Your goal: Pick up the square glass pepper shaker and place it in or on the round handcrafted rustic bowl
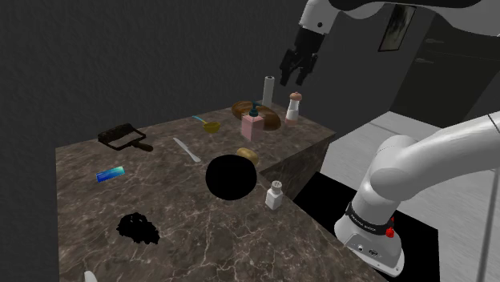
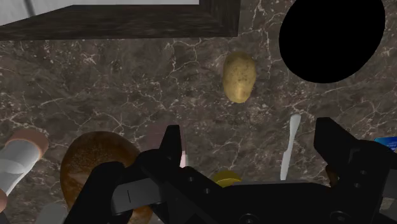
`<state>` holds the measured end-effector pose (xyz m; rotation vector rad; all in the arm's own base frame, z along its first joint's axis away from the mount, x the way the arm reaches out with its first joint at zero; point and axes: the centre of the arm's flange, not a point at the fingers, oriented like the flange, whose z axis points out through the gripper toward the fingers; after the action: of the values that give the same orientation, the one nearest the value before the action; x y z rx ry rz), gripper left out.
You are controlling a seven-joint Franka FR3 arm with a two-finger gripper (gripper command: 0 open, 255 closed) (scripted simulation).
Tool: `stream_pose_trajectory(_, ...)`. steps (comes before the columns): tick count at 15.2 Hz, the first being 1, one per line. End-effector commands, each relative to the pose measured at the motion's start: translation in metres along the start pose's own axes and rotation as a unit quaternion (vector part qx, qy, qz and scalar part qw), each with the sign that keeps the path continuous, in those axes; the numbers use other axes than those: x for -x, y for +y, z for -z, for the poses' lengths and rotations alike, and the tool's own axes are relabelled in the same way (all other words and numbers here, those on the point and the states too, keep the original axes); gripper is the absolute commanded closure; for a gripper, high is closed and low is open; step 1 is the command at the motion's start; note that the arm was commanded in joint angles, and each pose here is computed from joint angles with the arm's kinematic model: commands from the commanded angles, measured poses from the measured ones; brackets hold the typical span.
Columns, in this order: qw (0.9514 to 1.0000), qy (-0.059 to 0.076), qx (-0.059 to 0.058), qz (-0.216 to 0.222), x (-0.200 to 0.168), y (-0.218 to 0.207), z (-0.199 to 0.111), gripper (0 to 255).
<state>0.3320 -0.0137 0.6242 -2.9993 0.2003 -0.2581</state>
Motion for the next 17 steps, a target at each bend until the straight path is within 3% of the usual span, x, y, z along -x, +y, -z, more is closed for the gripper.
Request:
stream_pose_trajectory(1, 1.0, 0.0, 0.0, 0.0, 0.0, 0.0, 0.0, 0)
stream_pose_trajectory(17, 0.9984, -0.03, 0.009, -0.046, 0.106, -0.092, -0.153, 0)
